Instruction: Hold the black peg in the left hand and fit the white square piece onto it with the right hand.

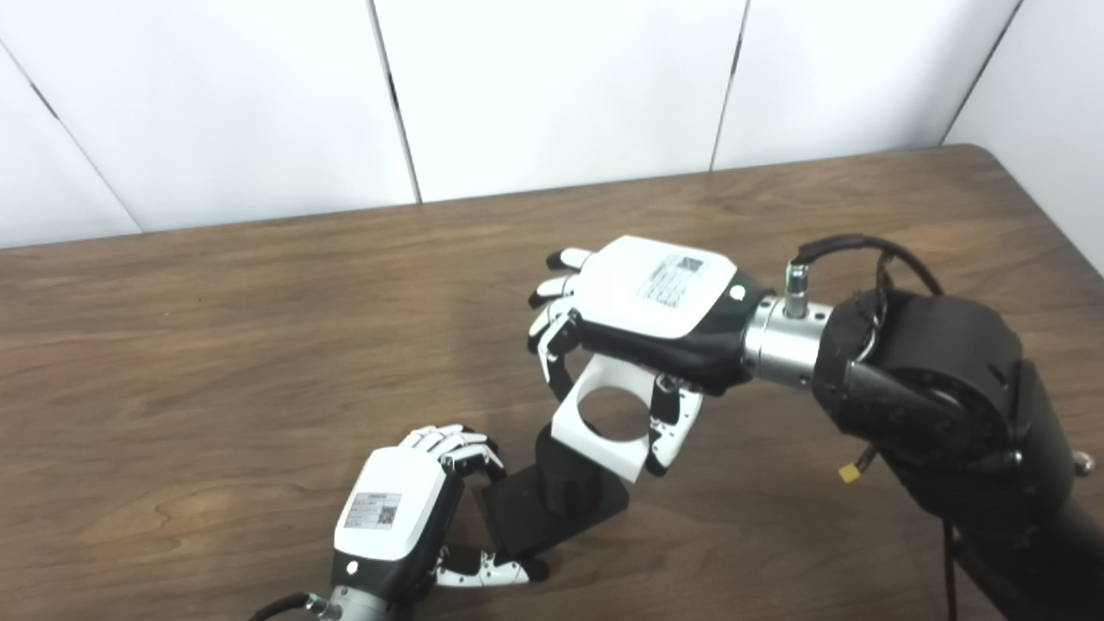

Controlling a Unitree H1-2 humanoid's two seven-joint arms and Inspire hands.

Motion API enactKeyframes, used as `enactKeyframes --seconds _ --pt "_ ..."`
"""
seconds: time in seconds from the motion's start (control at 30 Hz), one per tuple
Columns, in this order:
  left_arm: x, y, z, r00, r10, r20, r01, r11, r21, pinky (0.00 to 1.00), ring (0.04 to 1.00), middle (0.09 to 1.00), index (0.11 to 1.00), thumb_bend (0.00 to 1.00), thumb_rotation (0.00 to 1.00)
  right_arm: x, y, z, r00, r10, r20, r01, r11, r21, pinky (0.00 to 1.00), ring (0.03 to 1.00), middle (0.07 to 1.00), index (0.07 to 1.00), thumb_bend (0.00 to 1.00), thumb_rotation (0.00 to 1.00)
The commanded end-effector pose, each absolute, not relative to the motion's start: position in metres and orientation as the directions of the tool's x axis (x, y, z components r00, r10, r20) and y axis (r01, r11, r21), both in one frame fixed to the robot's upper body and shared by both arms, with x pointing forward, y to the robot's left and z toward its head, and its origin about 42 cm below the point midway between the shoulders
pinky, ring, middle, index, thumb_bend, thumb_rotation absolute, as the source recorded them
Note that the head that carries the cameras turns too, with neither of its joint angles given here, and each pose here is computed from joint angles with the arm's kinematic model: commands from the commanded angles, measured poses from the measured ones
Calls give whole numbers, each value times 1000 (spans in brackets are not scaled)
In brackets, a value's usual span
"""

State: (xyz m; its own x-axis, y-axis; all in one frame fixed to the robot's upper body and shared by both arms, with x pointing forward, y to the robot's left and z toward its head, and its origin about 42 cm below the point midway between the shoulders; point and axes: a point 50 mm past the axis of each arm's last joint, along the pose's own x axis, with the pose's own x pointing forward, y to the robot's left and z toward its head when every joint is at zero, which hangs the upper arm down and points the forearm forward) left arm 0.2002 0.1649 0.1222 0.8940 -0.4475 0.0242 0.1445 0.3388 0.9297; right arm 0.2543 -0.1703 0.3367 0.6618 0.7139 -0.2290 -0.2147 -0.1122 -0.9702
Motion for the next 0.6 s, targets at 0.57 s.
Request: enactKeyframes --seconds 0.57 --pt "201 160 127 892 -452 27 134 320 938 811 798 729 484 524 53 263 -156 348 633 750 -193 -140 -134 -981 1000 923 795 484 523 131"
